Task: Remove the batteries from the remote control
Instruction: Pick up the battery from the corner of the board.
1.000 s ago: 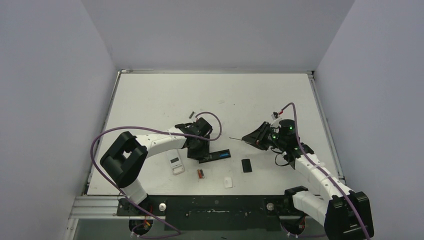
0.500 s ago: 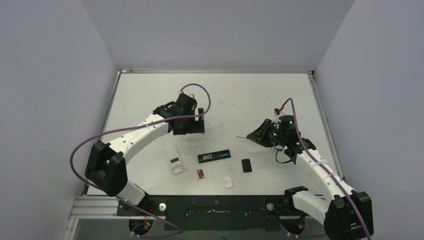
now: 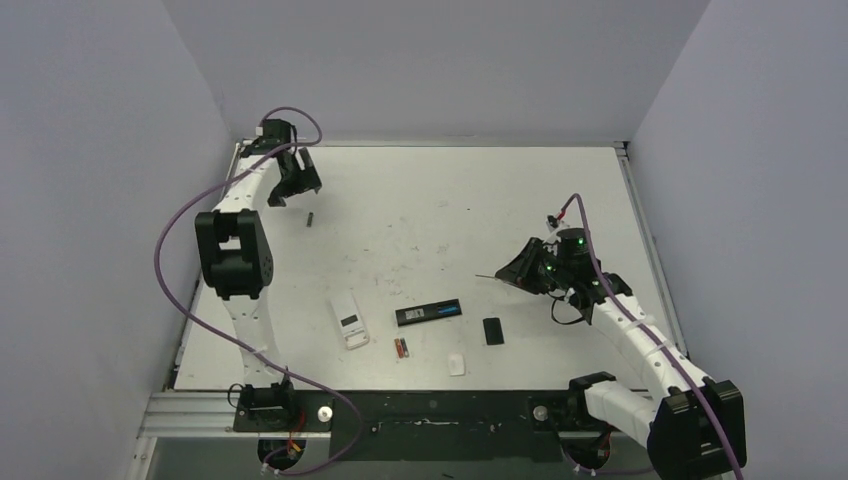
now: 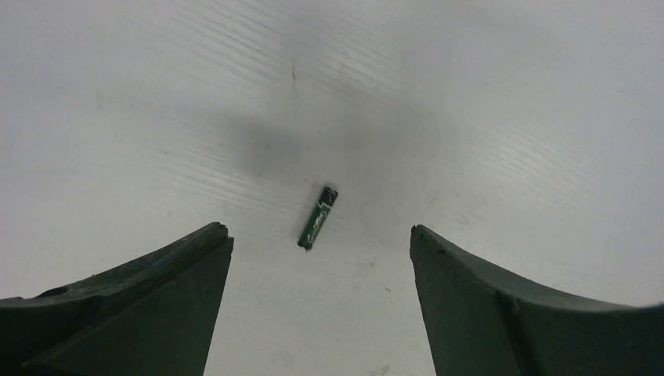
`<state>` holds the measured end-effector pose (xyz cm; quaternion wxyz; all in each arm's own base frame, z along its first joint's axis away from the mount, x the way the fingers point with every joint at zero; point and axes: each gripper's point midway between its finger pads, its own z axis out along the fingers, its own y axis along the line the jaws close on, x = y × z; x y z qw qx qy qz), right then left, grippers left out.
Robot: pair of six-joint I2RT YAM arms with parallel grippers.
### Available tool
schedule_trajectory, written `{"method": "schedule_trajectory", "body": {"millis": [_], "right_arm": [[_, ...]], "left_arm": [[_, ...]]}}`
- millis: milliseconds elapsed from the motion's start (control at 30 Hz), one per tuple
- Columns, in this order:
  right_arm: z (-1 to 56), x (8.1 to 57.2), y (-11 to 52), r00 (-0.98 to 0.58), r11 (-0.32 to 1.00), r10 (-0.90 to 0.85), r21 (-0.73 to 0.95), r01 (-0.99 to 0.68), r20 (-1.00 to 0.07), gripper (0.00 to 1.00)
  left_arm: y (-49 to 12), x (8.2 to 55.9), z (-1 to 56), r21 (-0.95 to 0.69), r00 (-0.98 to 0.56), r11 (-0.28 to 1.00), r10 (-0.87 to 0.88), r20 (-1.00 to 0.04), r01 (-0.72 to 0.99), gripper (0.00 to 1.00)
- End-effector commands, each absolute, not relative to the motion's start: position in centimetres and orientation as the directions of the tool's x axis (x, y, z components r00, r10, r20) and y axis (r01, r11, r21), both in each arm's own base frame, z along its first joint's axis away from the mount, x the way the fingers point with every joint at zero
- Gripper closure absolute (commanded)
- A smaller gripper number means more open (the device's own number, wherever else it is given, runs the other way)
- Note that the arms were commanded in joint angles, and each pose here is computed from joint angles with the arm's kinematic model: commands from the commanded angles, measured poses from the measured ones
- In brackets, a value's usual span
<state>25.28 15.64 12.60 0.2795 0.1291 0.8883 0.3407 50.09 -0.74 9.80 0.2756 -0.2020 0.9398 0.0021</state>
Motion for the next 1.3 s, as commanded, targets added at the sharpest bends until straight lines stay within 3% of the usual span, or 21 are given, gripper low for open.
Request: {"method": "schedule_trajectory", "body": {"millis": [0, 167, 300, 367, 633, 833, 1267], "right_arm": [[13.2, 26.4, 15.5, -0.802, 0.754, 0.399, 0.657, 0.010, -0.445, 0.95], [12.6, 26.3, 15.3, -0.813, 0.770, 0.379, 0.637, 0.012, -0.442, 0.95], [12.2, 26.2, 15.2, -0.820, 0.777, 0.367, 0.629, 0.012, -0.438, 0.95], [12.2, 26.2, 15.2, -0.822, 0.778, 0.363, 0.628, 0.009, -0.438, 0.95], [12.2, 25.7, 15.2, -0.825, 0.781, 0.351, 0.625, -0.002, -0.442, 0.95], [12.3, 25.2, 14.9, -0.822, 0.785, 0.351, 0.620, -0.002, -0.447, 0.95], [12.5, 24.9, 14.8, -0.816, 0.784, 0.357, 0.620, -0.002, -0.455, 0.95]], "left_arm": [[-1.1, 53.2, 9.0, -0.143, -0.806, 0.950, -0.312, -0.504, -0.278, 0.18], [1.7, 53.9, 7.0, -0.069, -0.822, 0.950, -0.298, -0.486, -0.304, 0.19], [3.3, 52.3, 5.3, 0.009, -0.852, 0.944, -0.293, -0.434, -0.329, 0.26], [4.4, 51.3, 5.0, 0.047, -0.852, 0.937, -0.292, -0.434, -0.345, 0.25], [5.2, 49.7, 3.3, -0.069, -0.857, 0.944, -0.322, -0.403, -0.322, 0.26], [5.6, 48.8, 2.3, -0.041, -0.885, 0.946, -0.316, -0.341, -0.322, 0.51], [4.8, 47.8, 3.7, -0.050, -0.875, 0.952, -0.297, -0.382, -0.302, 0.98]]}}
